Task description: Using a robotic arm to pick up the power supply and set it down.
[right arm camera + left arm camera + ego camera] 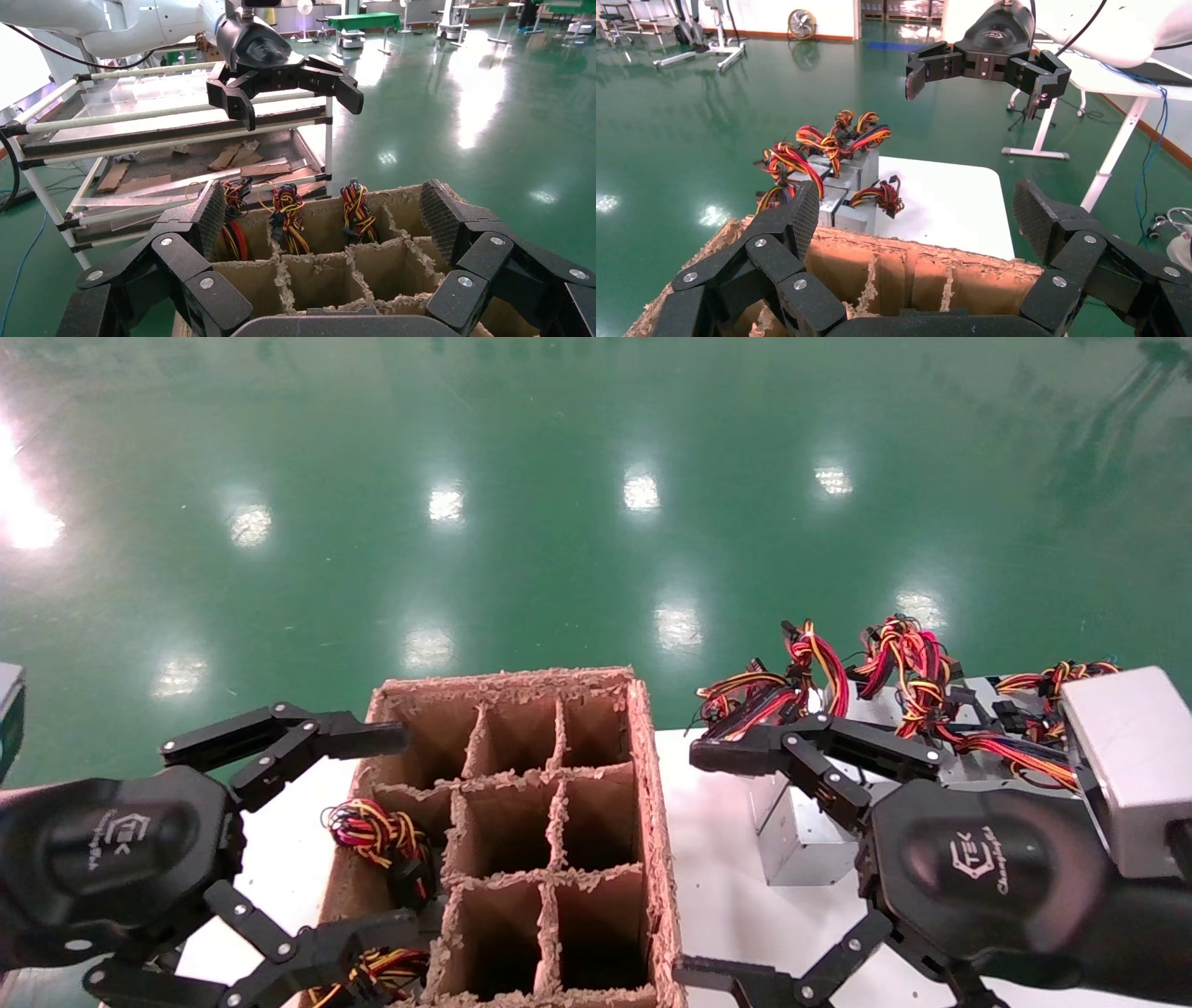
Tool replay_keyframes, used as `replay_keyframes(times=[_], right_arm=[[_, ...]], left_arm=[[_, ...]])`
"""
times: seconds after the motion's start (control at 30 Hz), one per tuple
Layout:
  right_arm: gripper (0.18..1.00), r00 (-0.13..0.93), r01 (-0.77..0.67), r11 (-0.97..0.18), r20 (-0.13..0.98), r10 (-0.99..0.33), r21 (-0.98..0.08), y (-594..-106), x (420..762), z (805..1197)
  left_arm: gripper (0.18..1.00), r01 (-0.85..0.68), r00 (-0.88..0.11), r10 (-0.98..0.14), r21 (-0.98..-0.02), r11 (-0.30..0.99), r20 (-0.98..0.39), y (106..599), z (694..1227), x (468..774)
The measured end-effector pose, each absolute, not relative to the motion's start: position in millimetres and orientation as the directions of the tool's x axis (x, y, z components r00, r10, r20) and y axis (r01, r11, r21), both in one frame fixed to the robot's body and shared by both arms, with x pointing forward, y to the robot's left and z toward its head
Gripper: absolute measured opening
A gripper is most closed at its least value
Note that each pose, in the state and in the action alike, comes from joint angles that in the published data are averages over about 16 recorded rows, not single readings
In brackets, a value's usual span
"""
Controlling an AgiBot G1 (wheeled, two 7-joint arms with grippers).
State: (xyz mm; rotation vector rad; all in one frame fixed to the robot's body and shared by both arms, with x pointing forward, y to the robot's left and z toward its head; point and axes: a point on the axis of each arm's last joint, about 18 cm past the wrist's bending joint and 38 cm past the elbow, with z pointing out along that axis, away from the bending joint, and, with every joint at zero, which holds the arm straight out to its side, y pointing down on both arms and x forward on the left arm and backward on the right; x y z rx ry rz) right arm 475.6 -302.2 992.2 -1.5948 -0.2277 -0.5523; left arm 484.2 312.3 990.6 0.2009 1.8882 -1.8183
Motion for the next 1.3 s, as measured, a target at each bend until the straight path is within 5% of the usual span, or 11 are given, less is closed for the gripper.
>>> replay_keyframes(times=[1.3], right_arm=[[1.001, 0.861, 0.463, -0.111, 0.476, -0.180, -0.879, -302.1, 475.7, 992.3]], left_arm=[[0.977, 0.442, -0.861, -0.236, -0.892, 0.094, -0.451, 312.3, 990.6, 484.2]])
